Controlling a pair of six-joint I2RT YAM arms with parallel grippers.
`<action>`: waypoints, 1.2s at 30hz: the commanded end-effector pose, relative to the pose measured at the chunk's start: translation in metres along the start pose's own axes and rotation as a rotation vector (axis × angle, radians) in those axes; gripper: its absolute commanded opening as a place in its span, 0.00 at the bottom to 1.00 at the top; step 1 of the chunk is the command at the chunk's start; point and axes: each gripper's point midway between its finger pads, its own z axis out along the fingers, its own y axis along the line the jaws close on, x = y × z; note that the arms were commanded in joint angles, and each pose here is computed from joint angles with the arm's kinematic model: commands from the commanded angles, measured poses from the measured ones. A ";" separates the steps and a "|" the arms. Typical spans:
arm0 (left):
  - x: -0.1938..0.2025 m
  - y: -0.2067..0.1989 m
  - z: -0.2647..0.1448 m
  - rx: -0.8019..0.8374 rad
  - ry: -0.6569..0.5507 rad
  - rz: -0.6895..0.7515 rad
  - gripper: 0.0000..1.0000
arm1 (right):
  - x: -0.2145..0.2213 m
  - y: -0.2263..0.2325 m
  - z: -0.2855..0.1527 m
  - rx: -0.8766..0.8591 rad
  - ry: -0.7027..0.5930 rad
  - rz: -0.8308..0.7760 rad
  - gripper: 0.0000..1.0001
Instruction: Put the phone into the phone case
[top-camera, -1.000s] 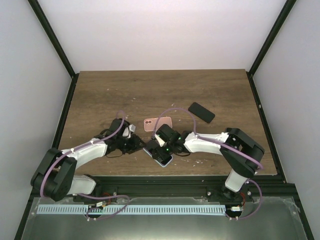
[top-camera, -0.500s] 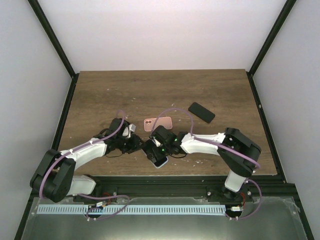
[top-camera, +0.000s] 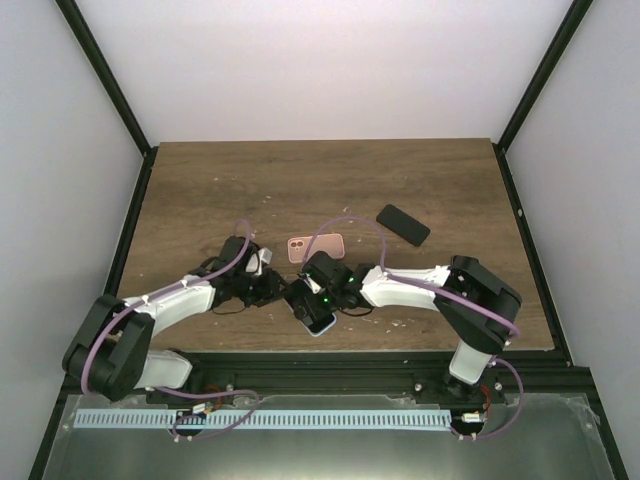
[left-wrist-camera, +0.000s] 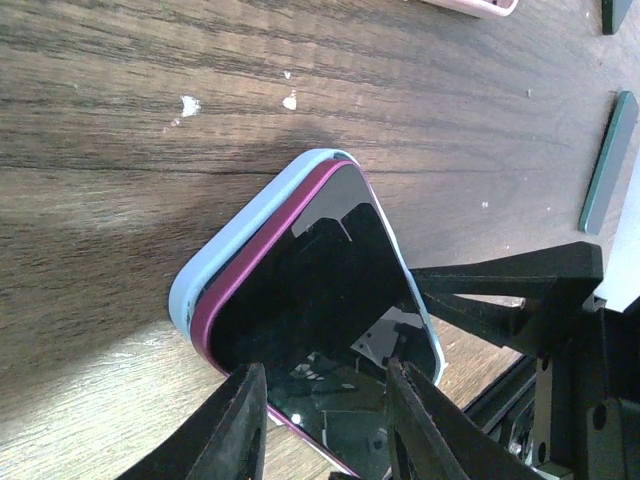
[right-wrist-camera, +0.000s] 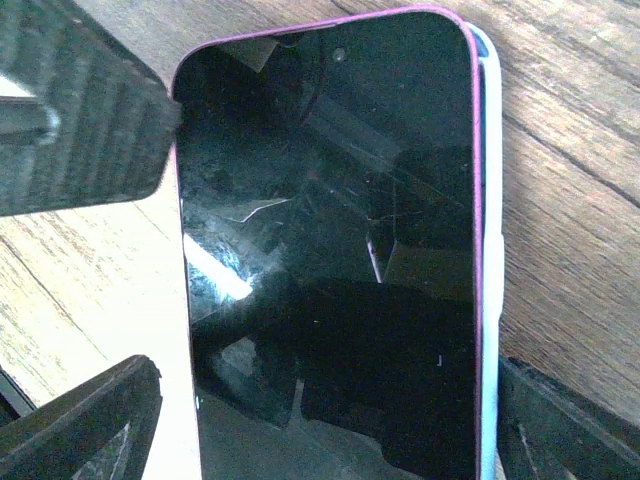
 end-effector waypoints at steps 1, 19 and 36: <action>-0.003 0.003 0.005 -0.002 -0.005 0.021 0.35 | 0.013 0.004 0.008 -0.011 0.056 -0.016 0.92; 0.005 0.007 0.013 0.002 0.009 0.004 0.31 | 0.020 -0.006 0.016 0.026 0.080 -0.007 0.94; -0.003 0.003 -0.011 -0.014 -0.070 -0.044 0.42 | 0.026 -0.016 0.017 0.138 0.096 -0.008 0.94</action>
